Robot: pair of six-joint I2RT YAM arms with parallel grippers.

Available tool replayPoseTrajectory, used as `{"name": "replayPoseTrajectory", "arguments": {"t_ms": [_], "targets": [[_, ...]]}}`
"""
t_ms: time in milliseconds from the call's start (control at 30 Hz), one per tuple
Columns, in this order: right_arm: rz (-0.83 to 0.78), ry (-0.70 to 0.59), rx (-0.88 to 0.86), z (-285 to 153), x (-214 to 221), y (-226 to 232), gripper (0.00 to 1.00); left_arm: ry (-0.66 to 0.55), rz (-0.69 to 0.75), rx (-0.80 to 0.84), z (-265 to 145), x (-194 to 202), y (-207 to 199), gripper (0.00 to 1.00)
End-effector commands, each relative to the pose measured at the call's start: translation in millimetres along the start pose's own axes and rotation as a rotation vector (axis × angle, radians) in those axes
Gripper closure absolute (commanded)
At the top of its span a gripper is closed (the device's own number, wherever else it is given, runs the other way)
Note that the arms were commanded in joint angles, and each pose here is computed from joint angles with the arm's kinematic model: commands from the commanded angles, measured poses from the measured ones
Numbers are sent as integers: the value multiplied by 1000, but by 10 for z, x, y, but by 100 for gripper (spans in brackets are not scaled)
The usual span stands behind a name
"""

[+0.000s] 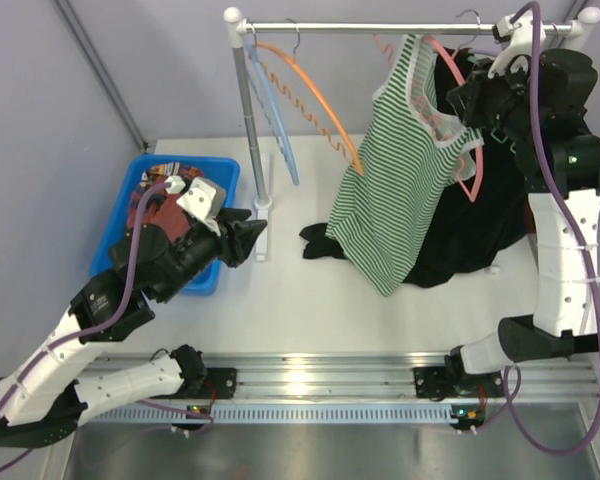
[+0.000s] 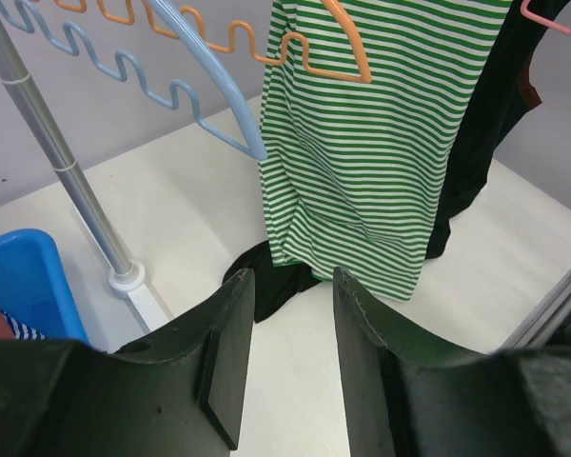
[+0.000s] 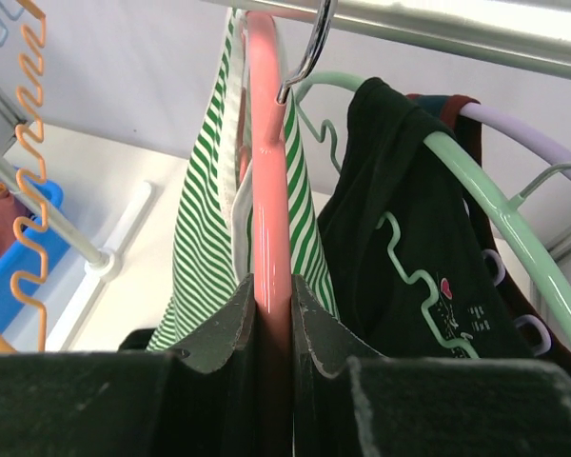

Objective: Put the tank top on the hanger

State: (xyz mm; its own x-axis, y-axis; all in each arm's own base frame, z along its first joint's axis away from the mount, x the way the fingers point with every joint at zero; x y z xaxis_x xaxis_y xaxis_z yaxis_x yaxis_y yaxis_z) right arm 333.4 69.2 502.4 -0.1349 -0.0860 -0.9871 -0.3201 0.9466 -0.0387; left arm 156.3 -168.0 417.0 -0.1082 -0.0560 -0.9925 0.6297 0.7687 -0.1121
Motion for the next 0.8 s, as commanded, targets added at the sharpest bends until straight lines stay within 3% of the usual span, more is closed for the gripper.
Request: {"name": "replayPoseTrajectory", "arguments": {"t_ms": [0,767], "targets": [[-22,-229,-21,-101,-569,-17,100,-54,13,18,-78,-197,-10,56],[36,-105,-40,272,-101,-42,100,-56,8,12,-121,-151,14,56]]}}
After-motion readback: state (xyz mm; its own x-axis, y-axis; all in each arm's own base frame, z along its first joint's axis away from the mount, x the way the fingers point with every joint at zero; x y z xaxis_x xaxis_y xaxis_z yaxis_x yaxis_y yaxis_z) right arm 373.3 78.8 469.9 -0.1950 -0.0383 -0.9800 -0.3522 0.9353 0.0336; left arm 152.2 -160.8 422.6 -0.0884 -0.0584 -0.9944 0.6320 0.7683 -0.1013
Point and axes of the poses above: each gripper's point midway between its finger pads, its own z axis out along the fingers, its own y axis along the line the jaws close on, x = y × z, the point moved 4 cm from there along -z, back along the fingers, and after that the axes turned 2 degrees about -z, right-handed, at the moved point
